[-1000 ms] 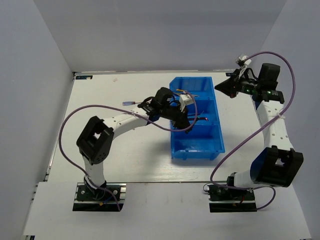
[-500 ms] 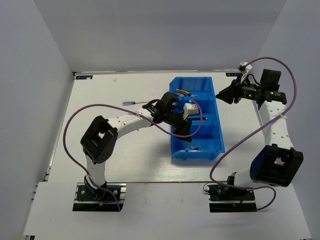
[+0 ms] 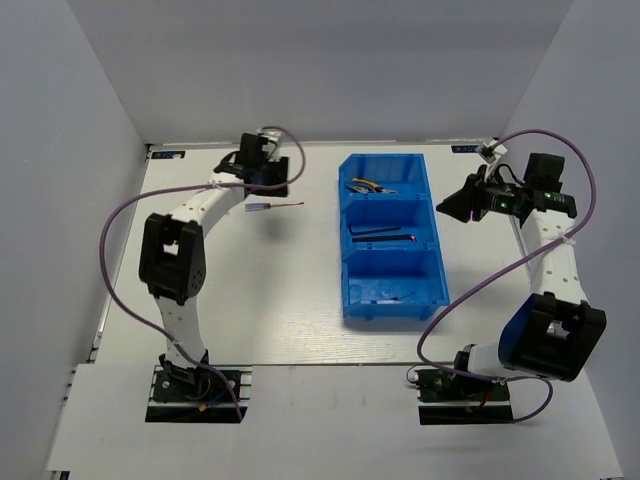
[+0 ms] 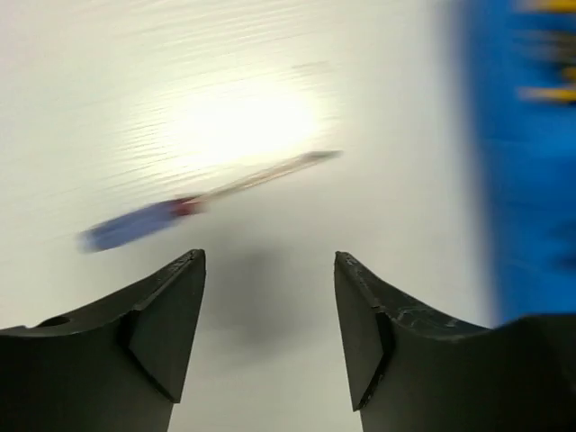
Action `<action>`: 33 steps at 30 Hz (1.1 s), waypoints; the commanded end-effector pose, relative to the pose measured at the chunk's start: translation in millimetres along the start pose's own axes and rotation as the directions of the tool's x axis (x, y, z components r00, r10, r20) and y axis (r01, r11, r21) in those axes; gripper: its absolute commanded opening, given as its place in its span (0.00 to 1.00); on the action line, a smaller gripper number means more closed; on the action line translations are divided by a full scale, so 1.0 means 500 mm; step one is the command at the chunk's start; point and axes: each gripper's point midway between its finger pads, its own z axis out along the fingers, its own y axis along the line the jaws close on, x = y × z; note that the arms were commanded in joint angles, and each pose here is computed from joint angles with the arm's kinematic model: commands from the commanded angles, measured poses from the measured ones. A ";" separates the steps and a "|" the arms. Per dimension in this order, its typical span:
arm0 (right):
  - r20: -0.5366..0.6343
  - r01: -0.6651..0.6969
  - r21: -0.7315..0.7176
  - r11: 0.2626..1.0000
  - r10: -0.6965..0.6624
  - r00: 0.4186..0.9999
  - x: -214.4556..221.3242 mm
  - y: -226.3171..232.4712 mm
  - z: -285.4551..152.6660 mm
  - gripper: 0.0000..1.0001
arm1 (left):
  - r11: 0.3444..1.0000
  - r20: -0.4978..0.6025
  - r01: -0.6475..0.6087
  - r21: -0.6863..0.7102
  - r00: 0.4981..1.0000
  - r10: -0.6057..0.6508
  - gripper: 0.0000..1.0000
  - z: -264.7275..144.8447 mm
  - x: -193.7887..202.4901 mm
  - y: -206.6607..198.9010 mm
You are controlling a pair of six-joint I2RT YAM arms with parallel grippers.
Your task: Sort the tools into containers
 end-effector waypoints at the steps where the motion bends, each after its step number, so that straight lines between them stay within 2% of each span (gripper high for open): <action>1: 0.010 0.037 -0.005 0.999 -0.037 0.999 -0.001 0.018 -0.018 0.44 | 0.953 -0.121 0.037 -0.299 0.990 -0.076 0.70 -0.002 0.058 0.170; 5: 0.015 0.014 -0.007 1.000 -0.014 1.000 0.010 0.012 -0.022 0.44 | 0.959 -0.175 -0.134 -0.249 0.980 0.091 0.73 0.035 0.041 0.202; 7: 0.020 0.008 -0.011 1.000 -0.007 1.000 0.007 0.012 -0.021 0.44 | 0.960 -0.160 -0.170 -0.224 0.978 0.136 0.73 0.042 0.031 0.223; 14: 0.001 -0.026 -0.007 1.000 0.026 1.000 0.020 0.005 -0.033 0.44 | 0.928 -0.116 -0.333 -0.168 0.941 0.317 0.77 0.076 -0.003 0.217; 19: -0.014 -0.055 -0.001 0.998 0.055 0.998 0.020 -0.007 -0.037 0.44 | 0.910 -0.136 -0.393 -0.134 0.917 0.376 0.78 0.095 0.020 0.219; 23: -0.020 -0.079 0.009 0.997 0.079 0.997 0.023 -0.018 -0.037 0.44 | 0.909 -0.169 -0.411 -0.060 0.902 0.397 0.78 0.119 0.077 0.218; 33: -0.023 -0.126 0.001 0.992 0.126 0.992 0.034 -0.015 -0.035 0.44 | 0.919 -0.219 -0.394 0.003 0.897 0.385 0.76 0.164 0.149 0.216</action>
